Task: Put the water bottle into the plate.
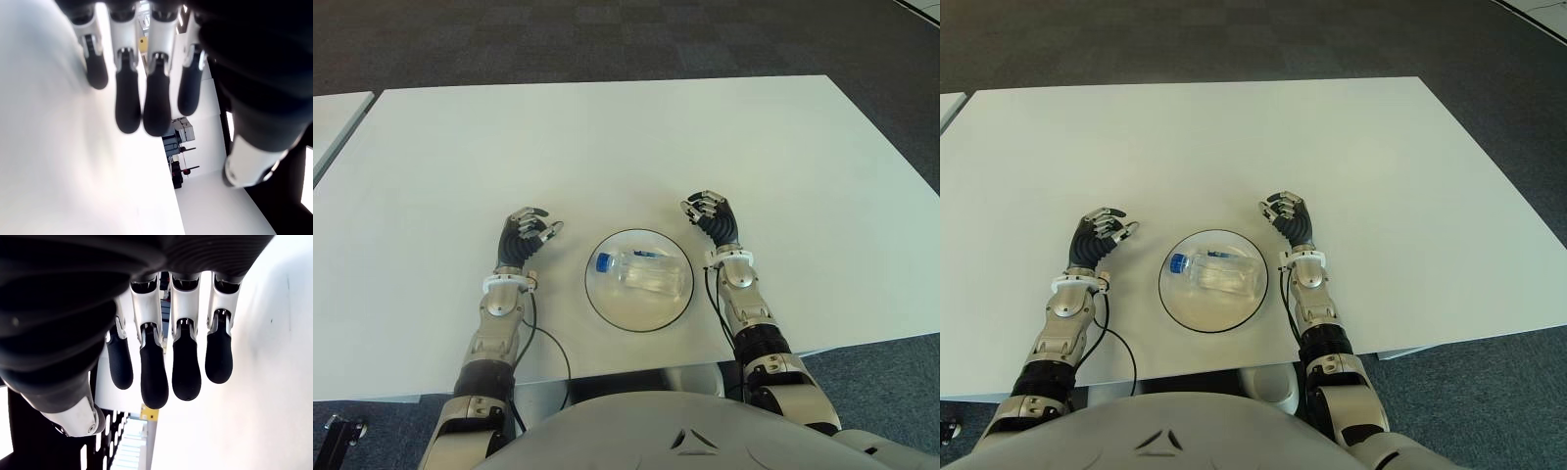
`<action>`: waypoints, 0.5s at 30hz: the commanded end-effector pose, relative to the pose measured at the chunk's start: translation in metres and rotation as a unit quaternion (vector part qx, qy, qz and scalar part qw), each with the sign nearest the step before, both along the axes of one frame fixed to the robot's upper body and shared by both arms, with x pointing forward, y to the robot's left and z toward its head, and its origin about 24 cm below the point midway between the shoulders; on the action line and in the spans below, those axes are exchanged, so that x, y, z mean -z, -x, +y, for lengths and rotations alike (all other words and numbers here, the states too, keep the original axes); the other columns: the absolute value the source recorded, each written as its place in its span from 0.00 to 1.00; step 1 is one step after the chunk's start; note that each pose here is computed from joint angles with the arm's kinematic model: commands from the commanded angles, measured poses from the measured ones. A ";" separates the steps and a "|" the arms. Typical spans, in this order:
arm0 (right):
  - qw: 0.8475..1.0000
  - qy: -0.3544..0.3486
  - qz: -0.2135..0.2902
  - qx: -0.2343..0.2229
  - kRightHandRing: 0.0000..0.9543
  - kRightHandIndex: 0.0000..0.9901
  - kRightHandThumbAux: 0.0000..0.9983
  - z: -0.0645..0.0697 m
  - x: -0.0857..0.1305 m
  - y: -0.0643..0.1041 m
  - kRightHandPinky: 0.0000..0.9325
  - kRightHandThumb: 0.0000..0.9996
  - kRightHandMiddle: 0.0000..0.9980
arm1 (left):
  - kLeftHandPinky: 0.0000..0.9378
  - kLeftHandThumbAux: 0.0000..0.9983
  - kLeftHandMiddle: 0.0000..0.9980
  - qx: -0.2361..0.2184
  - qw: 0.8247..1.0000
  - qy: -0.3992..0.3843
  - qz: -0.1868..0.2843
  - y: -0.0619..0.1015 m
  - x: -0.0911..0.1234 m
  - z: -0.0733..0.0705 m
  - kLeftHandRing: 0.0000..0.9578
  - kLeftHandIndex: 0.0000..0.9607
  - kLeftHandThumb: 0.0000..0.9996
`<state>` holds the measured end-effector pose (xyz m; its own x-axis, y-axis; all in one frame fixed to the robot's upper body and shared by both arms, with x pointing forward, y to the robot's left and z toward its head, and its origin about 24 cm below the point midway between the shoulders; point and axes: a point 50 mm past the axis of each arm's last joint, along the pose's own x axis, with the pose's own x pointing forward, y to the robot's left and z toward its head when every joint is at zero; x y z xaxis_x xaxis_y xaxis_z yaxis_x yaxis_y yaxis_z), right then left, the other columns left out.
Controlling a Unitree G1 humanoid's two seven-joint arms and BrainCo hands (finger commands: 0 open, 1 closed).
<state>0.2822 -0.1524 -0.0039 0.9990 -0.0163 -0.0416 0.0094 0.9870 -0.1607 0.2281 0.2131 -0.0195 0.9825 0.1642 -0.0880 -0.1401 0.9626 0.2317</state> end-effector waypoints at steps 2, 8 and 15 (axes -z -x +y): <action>1.000 -0.003 0.005 -0.004 0.68 0.44 0.73 0.000 0.003 0.002 0.65 0.71 0.64 | 0.65 0.72 0.64 0.012 1.000 0.014 0.019 0.002 0.008 -0.001 0.66 0.45 0.70; 1.000 -0.004 0.004 -0.004 0.67 0.44 0.73 0.000 0.003 0.002 0.64 0.71 0.64 | 0.65 0.72 0.63 0.014 1.000 0.017 0.017 0.002 0.009 0.000 0.66 0.45 0.70; 1.000 -0.005 0.006 -0.004 0.68 0.44 0.73 -0.001 0.004 0.002 0.65 0.71 0.64 | 0.65 0.72 0.63 0.014 1.000 0.022 0.014 0.001 0.010 0.000 0.66 0.45 0.70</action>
